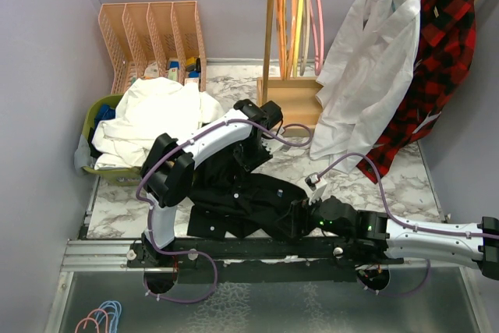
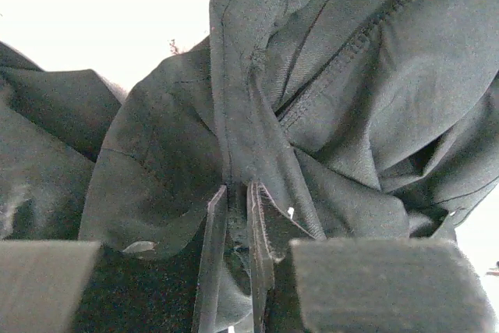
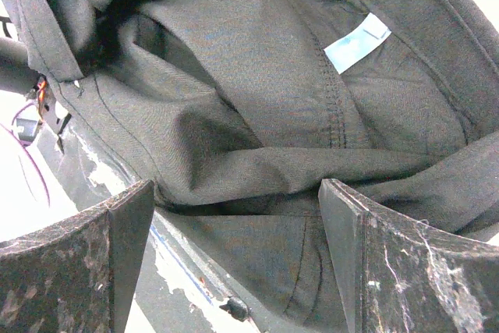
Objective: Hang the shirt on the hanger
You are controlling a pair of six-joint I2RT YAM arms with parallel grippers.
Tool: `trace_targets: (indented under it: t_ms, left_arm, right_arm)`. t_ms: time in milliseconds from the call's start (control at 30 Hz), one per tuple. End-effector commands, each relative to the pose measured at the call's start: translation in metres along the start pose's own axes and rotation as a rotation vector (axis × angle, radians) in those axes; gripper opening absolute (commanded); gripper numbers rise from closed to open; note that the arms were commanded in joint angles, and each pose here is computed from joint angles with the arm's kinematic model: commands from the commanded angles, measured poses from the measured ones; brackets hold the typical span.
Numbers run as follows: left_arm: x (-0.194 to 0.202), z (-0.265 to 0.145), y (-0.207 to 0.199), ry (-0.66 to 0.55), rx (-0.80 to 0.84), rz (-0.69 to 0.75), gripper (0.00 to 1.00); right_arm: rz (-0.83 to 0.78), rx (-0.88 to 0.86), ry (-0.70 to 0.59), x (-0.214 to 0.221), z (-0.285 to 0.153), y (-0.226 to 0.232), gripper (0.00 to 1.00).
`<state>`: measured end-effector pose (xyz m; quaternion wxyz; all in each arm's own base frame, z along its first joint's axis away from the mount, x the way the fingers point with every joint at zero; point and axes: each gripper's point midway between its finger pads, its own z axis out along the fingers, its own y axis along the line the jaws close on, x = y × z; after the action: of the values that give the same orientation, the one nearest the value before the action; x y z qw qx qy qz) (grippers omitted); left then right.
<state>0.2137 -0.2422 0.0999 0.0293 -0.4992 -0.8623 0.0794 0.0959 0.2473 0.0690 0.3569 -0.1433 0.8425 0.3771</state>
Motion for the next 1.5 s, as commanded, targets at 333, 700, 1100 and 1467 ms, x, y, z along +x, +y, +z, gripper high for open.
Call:
trace_targets:
  t_ms: [333,700,1100,1467]
  left_arm:
    - [-0.050,-0.100,-0.007,-0.321,-0.080,0.108,0.00]
    - [-0.026,-0.110,-0.016,-0.364,-0.094,0.114,0.00]
    - [-0.004,-0.102,-0.018,-0.354,-0.072,0.098,0.00]
    - [0.001,-0.118,-0.017,-0.404,-0.087,0.095,0.00]
  right_arm:
    - [-0.149,0.017,-0.301,-0.108,-0.038,0.034,0.96]
    - [-0.164,0.145,-0.764,-0.268,-0.143,0.069,0.99]
    - [-0.362,0.500,-1.169,-0.440,-0.269,0.128,0.77]
    - [-0.340,0.386,-0.907,-0.553,-0.135,0.052,0.85]
